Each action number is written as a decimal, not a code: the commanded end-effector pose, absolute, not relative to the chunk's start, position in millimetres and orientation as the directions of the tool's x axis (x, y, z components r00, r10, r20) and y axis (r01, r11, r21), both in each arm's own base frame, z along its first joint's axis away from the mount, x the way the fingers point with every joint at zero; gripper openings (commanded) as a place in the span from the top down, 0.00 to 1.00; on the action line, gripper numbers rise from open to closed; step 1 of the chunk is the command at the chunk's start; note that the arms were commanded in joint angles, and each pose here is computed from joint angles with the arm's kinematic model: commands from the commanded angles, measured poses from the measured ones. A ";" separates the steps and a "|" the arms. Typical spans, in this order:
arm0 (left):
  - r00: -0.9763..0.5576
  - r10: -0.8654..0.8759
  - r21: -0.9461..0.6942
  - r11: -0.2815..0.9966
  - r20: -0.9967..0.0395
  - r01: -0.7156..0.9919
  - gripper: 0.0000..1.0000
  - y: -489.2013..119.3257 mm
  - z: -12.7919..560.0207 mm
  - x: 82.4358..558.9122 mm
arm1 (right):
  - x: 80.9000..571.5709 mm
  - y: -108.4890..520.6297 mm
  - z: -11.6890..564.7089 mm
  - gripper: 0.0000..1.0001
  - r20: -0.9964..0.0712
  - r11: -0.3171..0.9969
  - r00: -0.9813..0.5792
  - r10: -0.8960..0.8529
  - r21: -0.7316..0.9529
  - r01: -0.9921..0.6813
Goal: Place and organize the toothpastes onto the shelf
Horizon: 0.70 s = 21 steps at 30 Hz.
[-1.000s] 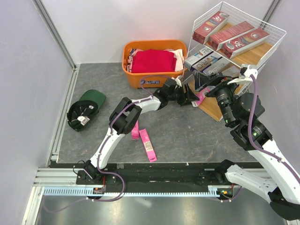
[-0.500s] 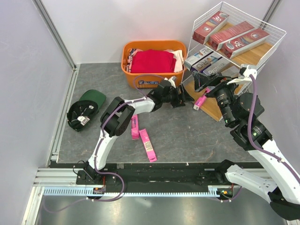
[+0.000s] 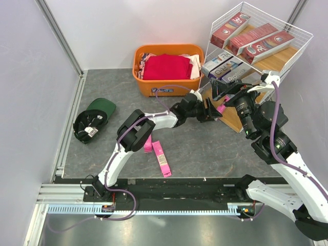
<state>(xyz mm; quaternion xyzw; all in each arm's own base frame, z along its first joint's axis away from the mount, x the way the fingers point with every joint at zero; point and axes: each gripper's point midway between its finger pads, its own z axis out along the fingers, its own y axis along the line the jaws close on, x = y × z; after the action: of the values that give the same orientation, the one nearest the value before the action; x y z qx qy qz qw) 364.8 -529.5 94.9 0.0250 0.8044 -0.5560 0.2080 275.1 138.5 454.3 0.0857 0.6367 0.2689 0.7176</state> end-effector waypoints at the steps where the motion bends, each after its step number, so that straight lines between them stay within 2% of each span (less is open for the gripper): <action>1: -0.906 -0.249 -0.902 0.359 -0.342 0.241 0.27 -539.8 93.3 379.1 | 271.9 134.2 458.9 0.02 -0.868 0.845 0.068 0.492 0.457 -0.277; 7: -0.870 -0.327 -0.891 0.392 -0.369 0.231 0.27 -540.4 92.6 401.4 | 271.7 133.9 458.2 0.02 -0.870 0.847 0.068 0.488 0.454 -0.276; 13: -0.853 -0.359 -0.903 0.345 -0.379 0.256 0.27 -560.5 113.6 422.4 | 271.7 134.8 457.8 0.02 -0.872 0.848 0.065 0.485 0.451 -0.279; 17: -0.856 -0.362 -0.908 0.337 -0.368 0.248 0.27 -560.5 114.2 420.2 | 269.4 133.3 461.3 0.02 -0.872 0.847 0.069 0.485 0.450 -0.283; 19: -0.855 -0.349 -0.894 0.372 -0.384 0.250 0.26 -552.4 100.6 411.4 | 268.7 133.0 461.1 0.02 -0.872 0.847 0.069 0.485 0.449 -0.284; 21: -0.829 -0.353 -0.876 0.381 -0.433 0.295 0.23 -545.1 119.6 405.4 | 268.0 133.5 461.2 0.02 -0.872 0.846 0.067 0.485 0.449 -0.288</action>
<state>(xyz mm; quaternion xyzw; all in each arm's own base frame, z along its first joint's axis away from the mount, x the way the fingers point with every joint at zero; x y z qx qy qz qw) 411.7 -554.3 95.1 -0.0269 0.7882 -0.5599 0.2542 273.7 136.7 452.7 0.0822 0.6391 0.2630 0.7181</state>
